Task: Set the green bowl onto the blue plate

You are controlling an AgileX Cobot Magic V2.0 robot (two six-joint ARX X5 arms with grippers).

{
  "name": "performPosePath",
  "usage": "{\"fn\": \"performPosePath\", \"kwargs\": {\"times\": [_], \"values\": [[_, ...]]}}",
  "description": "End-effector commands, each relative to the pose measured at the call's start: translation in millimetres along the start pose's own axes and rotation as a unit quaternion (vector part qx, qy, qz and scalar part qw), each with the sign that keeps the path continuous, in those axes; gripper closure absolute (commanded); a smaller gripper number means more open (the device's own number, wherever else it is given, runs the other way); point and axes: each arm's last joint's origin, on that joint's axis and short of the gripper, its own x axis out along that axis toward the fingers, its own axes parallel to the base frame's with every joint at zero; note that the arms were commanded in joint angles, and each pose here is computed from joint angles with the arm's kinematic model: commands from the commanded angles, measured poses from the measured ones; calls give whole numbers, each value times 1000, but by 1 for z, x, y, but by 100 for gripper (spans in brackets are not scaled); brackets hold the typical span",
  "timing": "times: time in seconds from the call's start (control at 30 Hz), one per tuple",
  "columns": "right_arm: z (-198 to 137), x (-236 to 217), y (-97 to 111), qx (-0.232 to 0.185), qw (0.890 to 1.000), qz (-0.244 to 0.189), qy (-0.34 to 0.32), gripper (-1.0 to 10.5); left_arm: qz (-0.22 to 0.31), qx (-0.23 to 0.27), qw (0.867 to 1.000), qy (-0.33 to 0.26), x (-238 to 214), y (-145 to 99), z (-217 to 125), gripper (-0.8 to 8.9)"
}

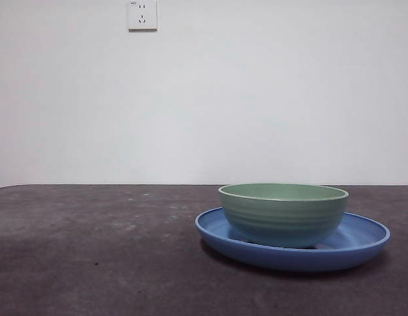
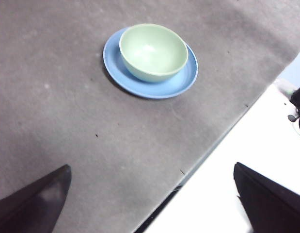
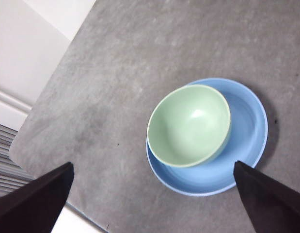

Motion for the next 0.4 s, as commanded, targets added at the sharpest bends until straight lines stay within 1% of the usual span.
{"fn": "performPosePath", "kwargs": {"times": [0.03, 0.17, 0.23, 0.33, 0.4], "values": [[3, -2, 2, -10, 1000, 1, -2, 393, -28, -8, 1000, -7, -3, -2, 0, 251], [3, 1, 0, -1, 1000, -1, 8, 393, -95, -15, 995, -8, -7, -7, -2, 251], [4, 3, -2, 8, 1000, -3, 16, 393, -117, -15, 993, -7, -8, -8, -2, 251], [6, 10, -7, 27, 999, -11, 36, 394, -127, -14, 992, -7, -8, -9, -2, 251], [8, 16, -13, 43, 997, -26, 53, 394, -127, -14, 992, -7, -8, -9, -2, 251]]}}
